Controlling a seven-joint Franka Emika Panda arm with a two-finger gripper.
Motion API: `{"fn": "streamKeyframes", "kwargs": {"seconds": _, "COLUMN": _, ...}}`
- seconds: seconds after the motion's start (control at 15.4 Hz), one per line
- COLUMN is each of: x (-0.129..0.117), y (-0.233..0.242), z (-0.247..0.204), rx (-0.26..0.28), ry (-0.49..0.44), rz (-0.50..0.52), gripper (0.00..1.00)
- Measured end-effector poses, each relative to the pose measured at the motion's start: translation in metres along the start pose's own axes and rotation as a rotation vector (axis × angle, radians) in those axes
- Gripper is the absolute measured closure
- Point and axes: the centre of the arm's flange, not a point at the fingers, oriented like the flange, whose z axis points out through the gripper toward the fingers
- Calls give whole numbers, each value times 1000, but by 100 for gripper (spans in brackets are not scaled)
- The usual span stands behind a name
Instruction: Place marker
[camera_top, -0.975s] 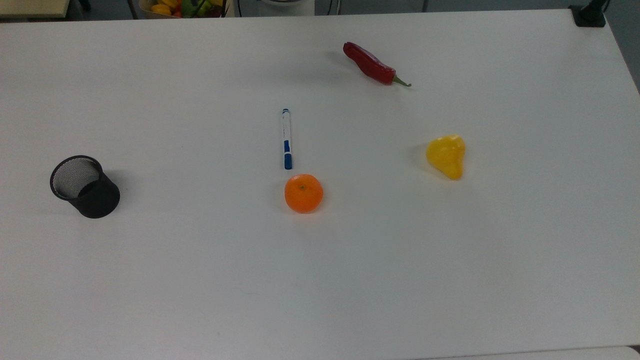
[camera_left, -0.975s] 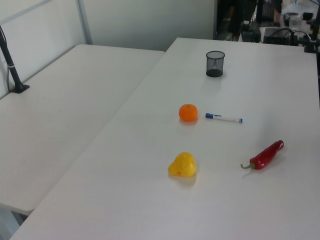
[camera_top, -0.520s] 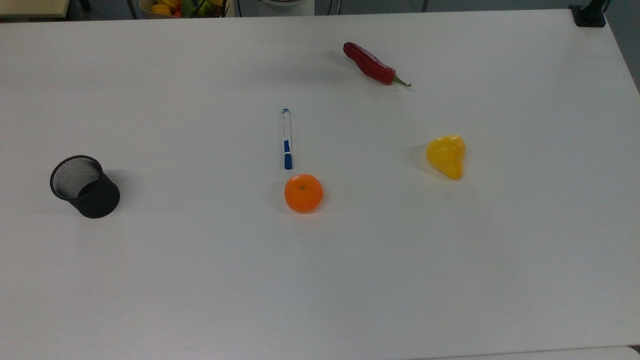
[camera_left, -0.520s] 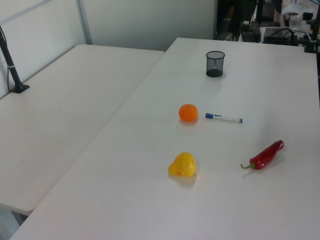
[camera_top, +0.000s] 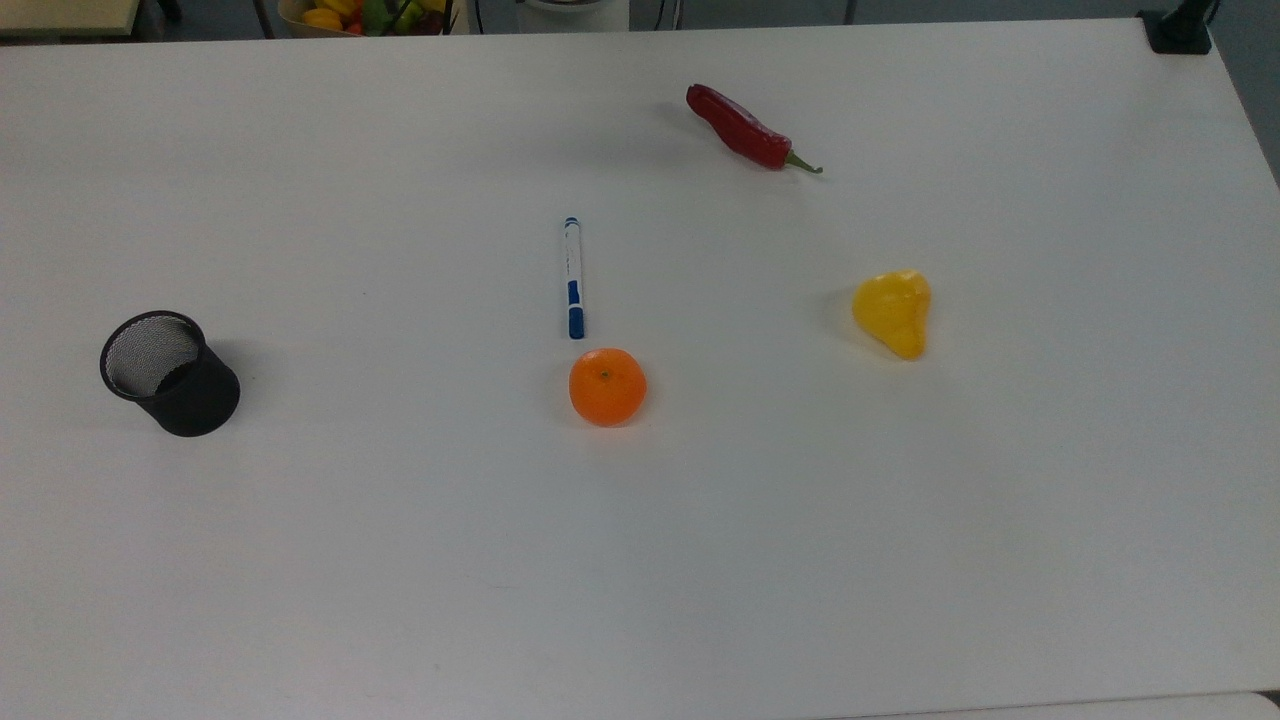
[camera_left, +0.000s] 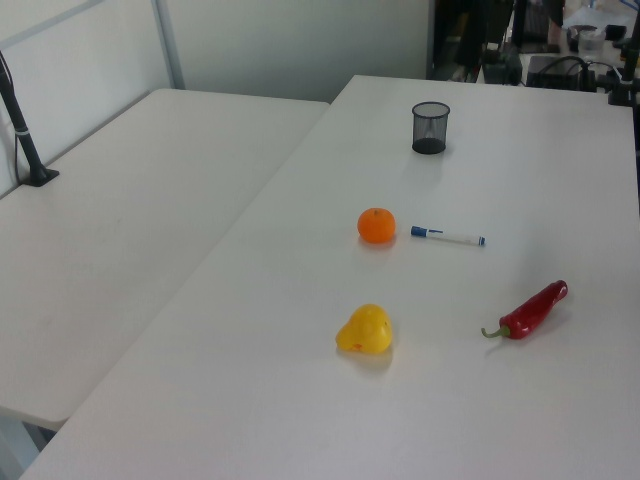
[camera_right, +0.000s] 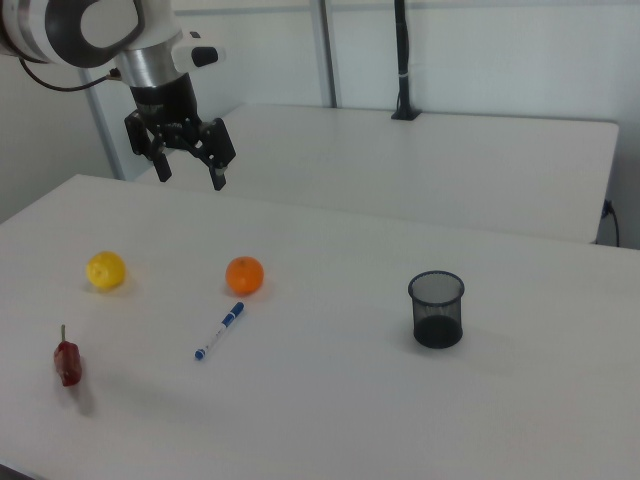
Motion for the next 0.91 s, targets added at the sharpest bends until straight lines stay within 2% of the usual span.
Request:
{"fn": "streamKeyframes", "kwargs": {"seconds": 0.58, "x": -2, "y": -10, "z": 49, "rx": 20, "ry": -91, "rz": -75, "gripper": 0}}
{"fn": "streamKeyframes", "kwargs": {"seconds": 0.91, "x": 5, "y": -28, "z": 98, "rx": 12, "ry": -48, "rz": -108, "gripper": 0}}
